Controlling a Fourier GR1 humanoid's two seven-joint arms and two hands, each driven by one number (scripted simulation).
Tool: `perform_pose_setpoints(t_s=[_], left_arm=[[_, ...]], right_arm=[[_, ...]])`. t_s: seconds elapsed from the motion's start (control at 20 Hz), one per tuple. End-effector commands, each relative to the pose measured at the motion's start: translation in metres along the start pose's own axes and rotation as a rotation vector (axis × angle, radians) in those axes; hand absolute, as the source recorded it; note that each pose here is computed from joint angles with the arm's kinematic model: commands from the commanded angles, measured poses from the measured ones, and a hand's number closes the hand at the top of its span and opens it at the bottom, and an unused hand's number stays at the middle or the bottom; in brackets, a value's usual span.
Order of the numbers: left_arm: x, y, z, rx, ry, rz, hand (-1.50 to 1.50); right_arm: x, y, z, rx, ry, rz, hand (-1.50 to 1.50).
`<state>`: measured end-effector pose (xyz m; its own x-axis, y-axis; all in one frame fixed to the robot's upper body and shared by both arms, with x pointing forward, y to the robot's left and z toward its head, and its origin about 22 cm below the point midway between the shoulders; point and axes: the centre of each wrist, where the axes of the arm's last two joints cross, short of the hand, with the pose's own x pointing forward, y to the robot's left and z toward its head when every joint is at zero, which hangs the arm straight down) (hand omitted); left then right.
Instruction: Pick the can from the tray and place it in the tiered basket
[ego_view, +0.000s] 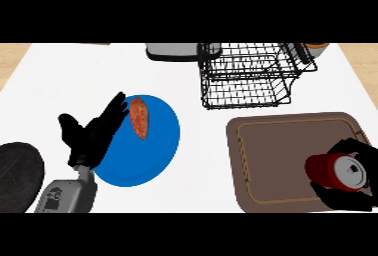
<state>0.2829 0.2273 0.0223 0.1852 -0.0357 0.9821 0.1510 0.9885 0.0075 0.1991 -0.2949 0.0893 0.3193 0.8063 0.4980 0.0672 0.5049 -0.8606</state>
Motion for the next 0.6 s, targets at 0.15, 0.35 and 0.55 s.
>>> perform_pose_setpoints(t_s=[0.15,0.35,0.55], left_arm=[[-0.002,0.006,0.008,-0.001,-0.012,-0.001,0.00],[-0.004,0.003,0.002,-0.013,0.001,-0.005,0.00],[-0.012,0.007,0.001,-0.019,0.004,0.012,0.00]], right_arm=[[0.042,-0.080,0.050,-0.182,-0.143,-0.117,1.50],[0.062,-0.121,0.056,-0.276,-0.202,-0.085,1.50],[0.089,-0.152,0.048,-0.305,-0.234,-0.090,1.50]])
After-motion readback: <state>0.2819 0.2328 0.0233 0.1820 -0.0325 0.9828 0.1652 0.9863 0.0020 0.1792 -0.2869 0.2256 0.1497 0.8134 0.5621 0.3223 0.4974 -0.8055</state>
